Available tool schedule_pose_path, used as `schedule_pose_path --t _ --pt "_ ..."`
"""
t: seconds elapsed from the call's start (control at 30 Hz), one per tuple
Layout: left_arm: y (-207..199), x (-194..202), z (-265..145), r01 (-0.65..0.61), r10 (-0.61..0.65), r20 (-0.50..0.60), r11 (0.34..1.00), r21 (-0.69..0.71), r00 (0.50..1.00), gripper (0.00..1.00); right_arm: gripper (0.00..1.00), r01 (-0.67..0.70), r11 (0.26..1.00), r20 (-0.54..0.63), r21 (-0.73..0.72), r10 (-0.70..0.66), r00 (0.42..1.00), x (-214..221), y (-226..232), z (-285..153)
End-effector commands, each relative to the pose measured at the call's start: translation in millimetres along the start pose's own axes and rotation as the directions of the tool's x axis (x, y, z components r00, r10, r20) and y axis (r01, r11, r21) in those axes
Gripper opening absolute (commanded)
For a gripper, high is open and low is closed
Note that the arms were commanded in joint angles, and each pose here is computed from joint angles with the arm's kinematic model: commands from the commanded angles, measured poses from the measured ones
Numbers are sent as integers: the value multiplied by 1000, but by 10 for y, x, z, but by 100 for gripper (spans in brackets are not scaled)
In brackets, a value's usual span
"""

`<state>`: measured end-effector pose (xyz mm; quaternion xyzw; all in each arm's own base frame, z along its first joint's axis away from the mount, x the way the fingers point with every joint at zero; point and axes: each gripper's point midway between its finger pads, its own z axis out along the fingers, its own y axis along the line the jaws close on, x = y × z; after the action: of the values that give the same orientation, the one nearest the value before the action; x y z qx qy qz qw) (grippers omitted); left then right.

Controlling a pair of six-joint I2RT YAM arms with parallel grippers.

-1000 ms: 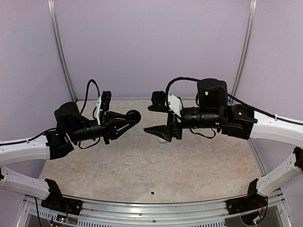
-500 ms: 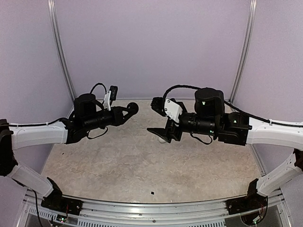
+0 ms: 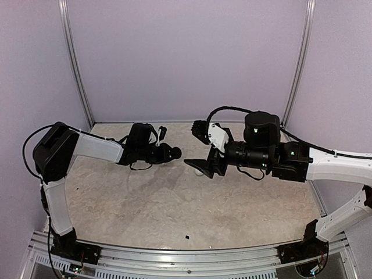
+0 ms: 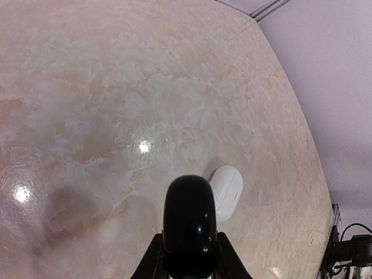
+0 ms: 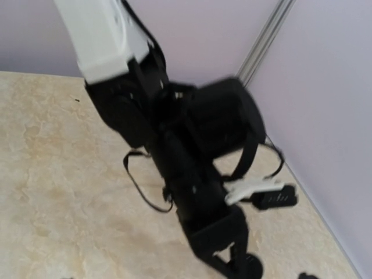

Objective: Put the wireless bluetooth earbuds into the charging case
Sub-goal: Place the charging case with the earbuds at the center of the board.

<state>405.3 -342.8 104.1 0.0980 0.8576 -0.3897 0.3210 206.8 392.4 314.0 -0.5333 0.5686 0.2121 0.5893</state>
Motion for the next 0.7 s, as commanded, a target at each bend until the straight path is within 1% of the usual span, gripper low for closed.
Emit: schedule_pose_path --t 0.0,0.1,0.27,0.43,0.57,0.67 --pt "66 83 193 59 -58 -60 998 15 996 0 83 -27 999 33 26 26 999 -73 -82 -97" --pt "151 138 275 79 -79 -82 997 -6 994 0 83 -30 999 29 22 29 999 -44 -65 -98" --pt "298 331 429 104 -109 -161 994 -40 981 1 84 -31 999 37 38 30 999 -52 -93 -128" --pt "405 442 482 121 -135 -200 989 -81 970 3 84 -31 999 28 39 30 999 -20 -92 -138" --pt "474 493 485 118 -143 -224 986 -121 964 8 84 -30 999 31 41 29 999 -22 -94 -143" --pt "548 502 444 102 -141 -236 980 -168 962 15 84 -33 999 32 42 32 999 -7 -94 -145"
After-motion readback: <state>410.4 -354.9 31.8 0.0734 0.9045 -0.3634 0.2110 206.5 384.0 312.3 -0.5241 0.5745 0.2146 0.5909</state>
